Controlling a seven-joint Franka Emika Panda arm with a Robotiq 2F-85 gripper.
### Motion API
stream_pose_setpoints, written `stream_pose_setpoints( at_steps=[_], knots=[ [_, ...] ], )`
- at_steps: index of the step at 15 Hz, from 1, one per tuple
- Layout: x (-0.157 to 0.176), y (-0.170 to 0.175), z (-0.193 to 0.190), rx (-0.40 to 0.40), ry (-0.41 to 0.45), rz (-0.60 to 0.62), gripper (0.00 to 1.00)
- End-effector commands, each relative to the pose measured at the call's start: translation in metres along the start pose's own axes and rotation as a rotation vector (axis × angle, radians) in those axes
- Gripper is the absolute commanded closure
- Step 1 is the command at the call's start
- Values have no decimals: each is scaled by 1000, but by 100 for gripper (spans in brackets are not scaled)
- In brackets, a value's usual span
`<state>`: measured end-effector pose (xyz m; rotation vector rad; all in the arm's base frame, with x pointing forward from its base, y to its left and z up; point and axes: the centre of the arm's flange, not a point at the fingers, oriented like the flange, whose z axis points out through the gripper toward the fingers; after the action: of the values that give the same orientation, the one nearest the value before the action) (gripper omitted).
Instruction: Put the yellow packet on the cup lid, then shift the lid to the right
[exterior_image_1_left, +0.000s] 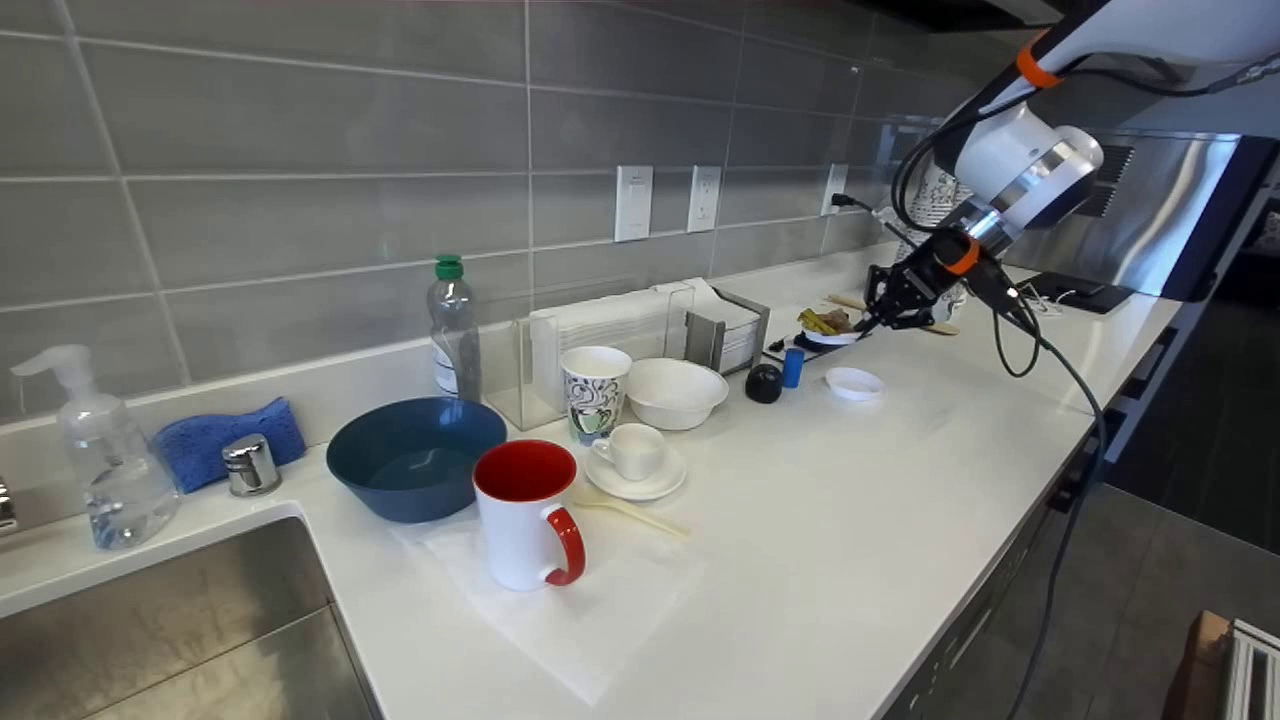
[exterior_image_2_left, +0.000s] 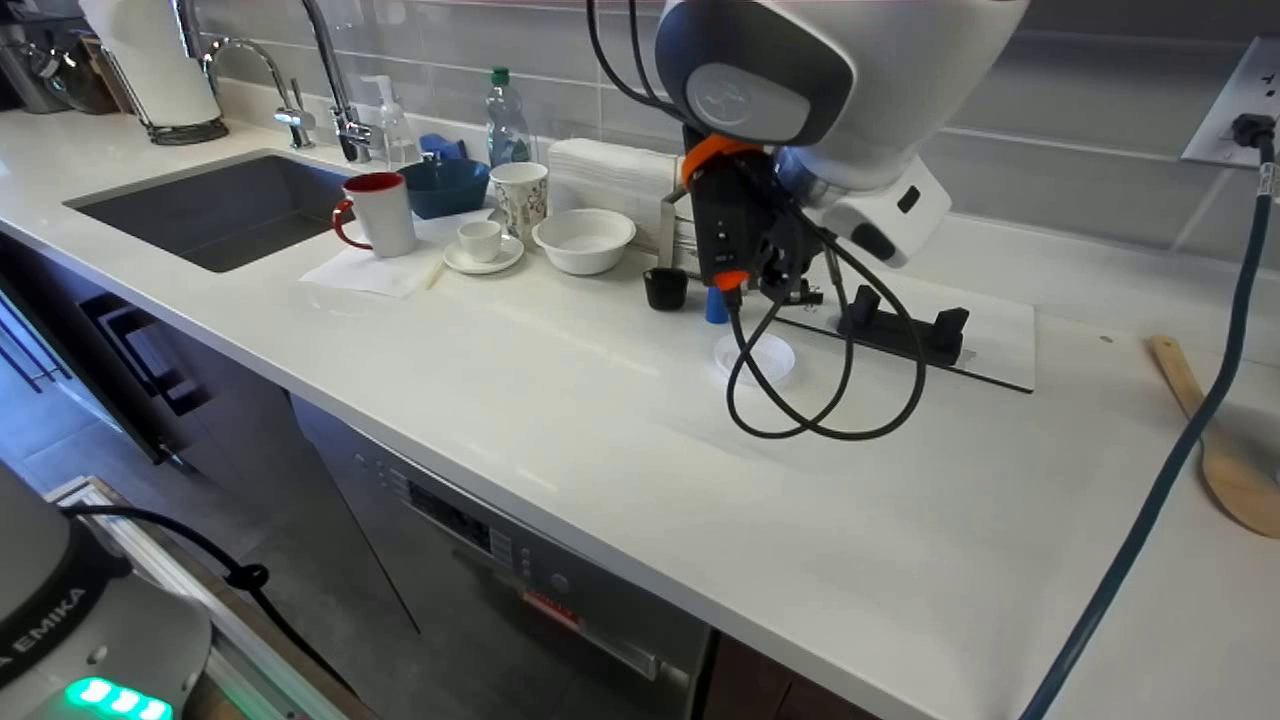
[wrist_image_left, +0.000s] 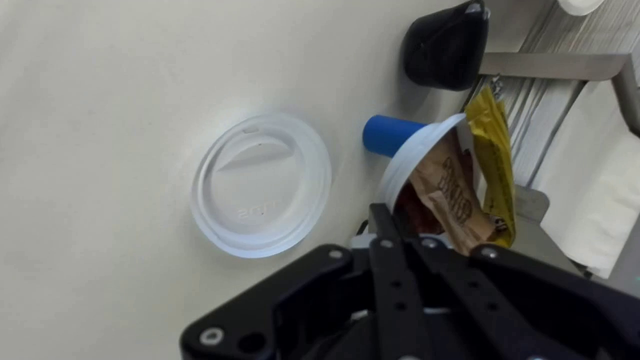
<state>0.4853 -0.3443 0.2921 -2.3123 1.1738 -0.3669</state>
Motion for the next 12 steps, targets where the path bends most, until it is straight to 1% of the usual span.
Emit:
stream_pose_setpoints(
  at_steps=[1, 5, 12],
  knots=[
    [19, 29, -4, 36, 5, 51, 100],
    [22, 54, -1, 15, 0, 70, 100],
    [20, 67, 24, -16, -33, 71, 100]
  ],
)
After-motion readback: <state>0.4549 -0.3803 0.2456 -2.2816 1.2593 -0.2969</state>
